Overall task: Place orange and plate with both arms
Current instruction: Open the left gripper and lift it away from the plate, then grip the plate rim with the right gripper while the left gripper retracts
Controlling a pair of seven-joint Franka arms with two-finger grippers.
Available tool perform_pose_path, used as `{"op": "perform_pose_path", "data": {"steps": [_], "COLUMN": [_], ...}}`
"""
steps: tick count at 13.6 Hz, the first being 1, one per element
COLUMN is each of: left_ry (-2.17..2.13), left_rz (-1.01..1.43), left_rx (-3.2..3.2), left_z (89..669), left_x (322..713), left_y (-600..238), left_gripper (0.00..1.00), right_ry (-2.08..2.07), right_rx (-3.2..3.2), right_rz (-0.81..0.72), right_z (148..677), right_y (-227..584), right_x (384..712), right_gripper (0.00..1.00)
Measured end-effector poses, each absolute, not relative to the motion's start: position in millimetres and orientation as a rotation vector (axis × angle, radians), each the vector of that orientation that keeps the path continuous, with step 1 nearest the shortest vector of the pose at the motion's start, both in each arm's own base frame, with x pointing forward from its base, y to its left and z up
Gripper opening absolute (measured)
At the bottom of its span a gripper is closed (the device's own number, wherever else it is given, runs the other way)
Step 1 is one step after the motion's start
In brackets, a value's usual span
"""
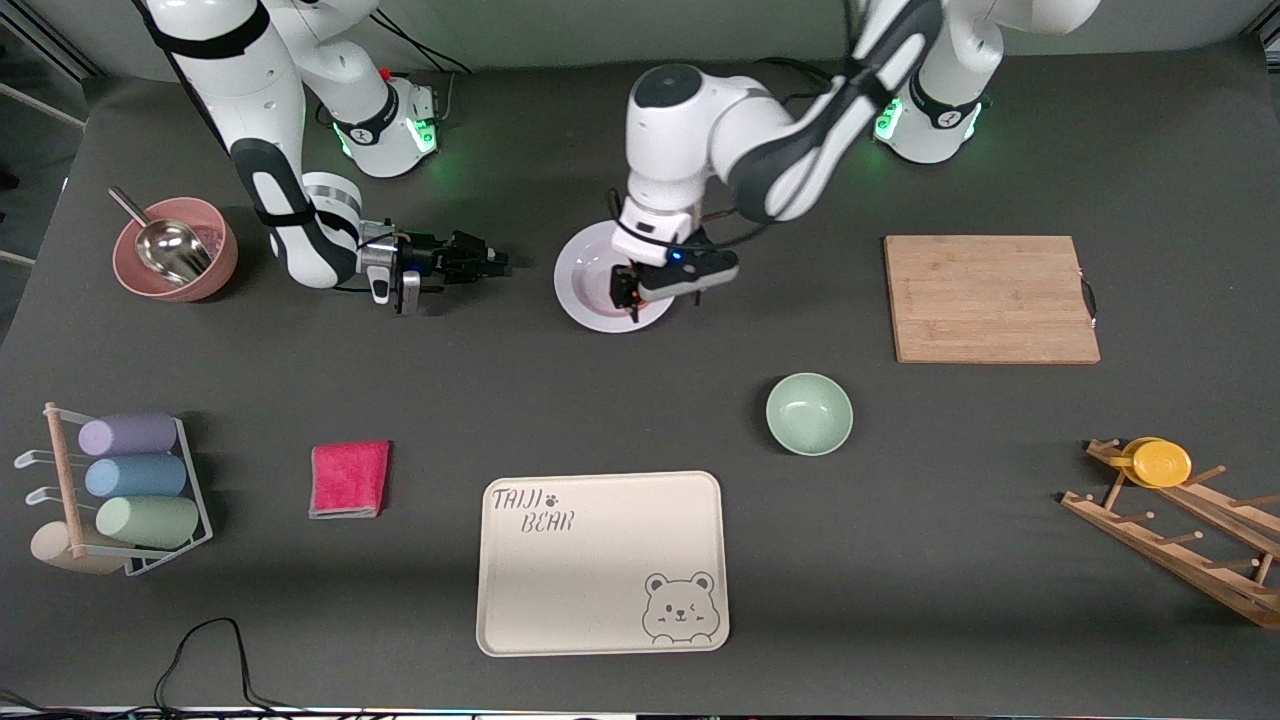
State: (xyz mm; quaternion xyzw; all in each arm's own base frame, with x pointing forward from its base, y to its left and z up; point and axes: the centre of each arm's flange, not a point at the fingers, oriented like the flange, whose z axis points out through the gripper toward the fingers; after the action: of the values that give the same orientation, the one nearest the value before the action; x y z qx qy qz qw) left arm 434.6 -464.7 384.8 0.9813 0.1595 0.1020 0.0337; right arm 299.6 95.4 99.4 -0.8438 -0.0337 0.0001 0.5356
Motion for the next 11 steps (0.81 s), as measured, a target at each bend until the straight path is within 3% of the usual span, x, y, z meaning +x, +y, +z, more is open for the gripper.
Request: {"op": "perform_pose_path", "data": {"steps": [6,11], "left_ry": [0.025,0.068], "left_rz": [0.044,-0.043], "left_rx": [3.238,3.129], "left_z": [518.4,602.2], "left_x": [512.1,518.3], "left_y": [-222.9,-66.8], "left_gripper": [1.0,1.0], "right_ry": [-0.089,-0.007], "right_rx": [-2.017,-1.96], "right_rz": [-0.02,-0.082], "right_z": [93.2,91.5], "right_y": [95.5,134.9], "right_x": [311.0,313.8], "right_gripper": [0.41,0.41]}}
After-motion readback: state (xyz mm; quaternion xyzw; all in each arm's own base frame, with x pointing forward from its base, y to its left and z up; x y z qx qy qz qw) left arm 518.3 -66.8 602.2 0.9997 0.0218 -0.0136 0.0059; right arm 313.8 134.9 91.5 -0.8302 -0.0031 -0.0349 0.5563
